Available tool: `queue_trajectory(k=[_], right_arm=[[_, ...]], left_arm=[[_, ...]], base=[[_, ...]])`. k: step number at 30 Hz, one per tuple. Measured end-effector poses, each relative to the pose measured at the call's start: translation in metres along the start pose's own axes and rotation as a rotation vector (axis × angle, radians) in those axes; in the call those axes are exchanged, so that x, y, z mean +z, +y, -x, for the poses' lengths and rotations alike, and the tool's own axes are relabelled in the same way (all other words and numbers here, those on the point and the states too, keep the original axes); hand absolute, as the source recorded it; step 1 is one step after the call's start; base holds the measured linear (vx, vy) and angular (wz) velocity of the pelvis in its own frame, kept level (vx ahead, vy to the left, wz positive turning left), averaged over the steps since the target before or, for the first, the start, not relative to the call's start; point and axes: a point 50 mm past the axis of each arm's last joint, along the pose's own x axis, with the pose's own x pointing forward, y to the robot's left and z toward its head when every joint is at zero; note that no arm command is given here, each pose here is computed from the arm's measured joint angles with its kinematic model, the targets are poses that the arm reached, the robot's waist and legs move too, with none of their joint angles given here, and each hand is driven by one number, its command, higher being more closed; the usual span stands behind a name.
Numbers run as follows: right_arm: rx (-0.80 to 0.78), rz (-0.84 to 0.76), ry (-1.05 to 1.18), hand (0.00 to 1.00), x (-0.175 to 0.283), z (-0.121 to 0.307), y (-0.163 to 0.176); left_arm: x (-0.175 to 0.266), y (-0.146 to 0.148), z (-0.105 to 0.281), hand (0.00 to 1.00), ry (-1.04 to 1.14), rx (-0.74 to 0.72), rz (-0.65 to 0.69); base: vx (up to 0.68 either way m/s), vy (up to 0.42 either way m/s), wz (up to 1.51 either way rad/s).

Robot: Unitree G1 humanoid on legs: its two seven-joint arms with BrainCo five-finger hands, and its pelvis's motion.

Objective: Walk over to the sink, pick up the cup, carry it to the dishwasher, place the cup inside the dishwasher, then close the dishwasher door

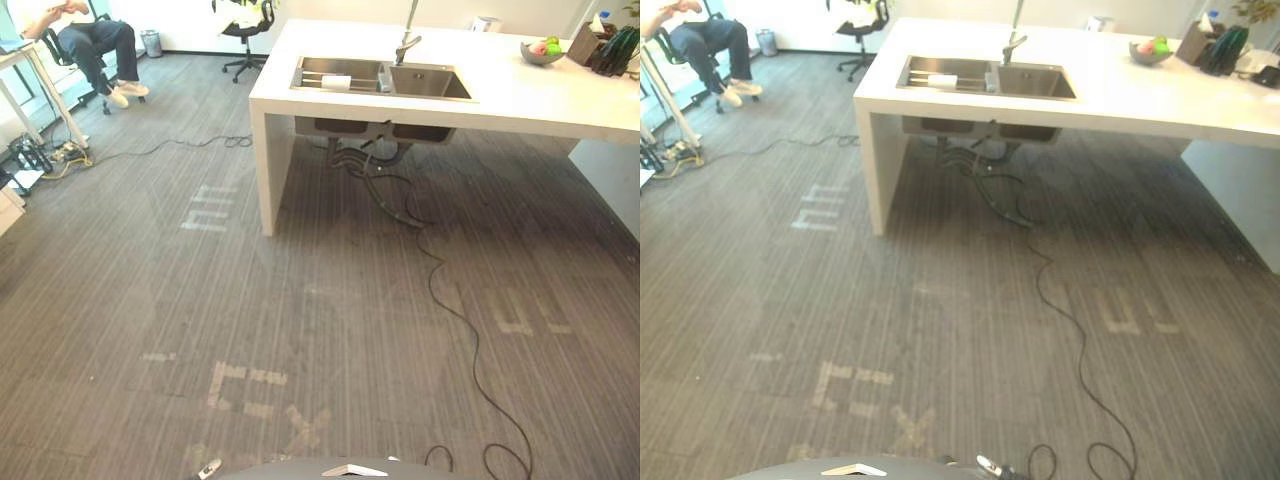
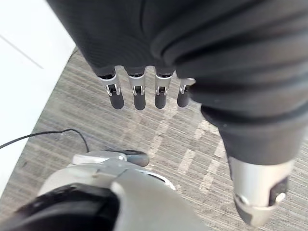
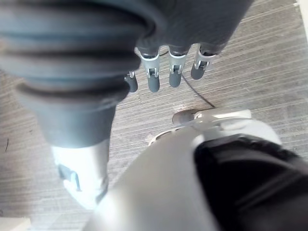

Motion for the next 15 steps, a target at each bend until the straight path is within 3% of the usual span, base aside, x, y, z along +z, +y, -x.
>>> queue_trajectory(k=[5,15], right_arm=[[0.018,0.09,-0.014,0.0,0.008,-0.002,0.007],[0.033,0.126,-0.004,0.0,0.011,-0.003,0.01]], left_arm=[[0.016,-0.002,0.001,0.0,-0.113,0.077,-0.167],[0.021,-0.004,0.001,0.0,-0.168,0.089,-0.252]], base=[[-0.04,-0.011,-0.01],[-0.04,-0.013,0.05]])
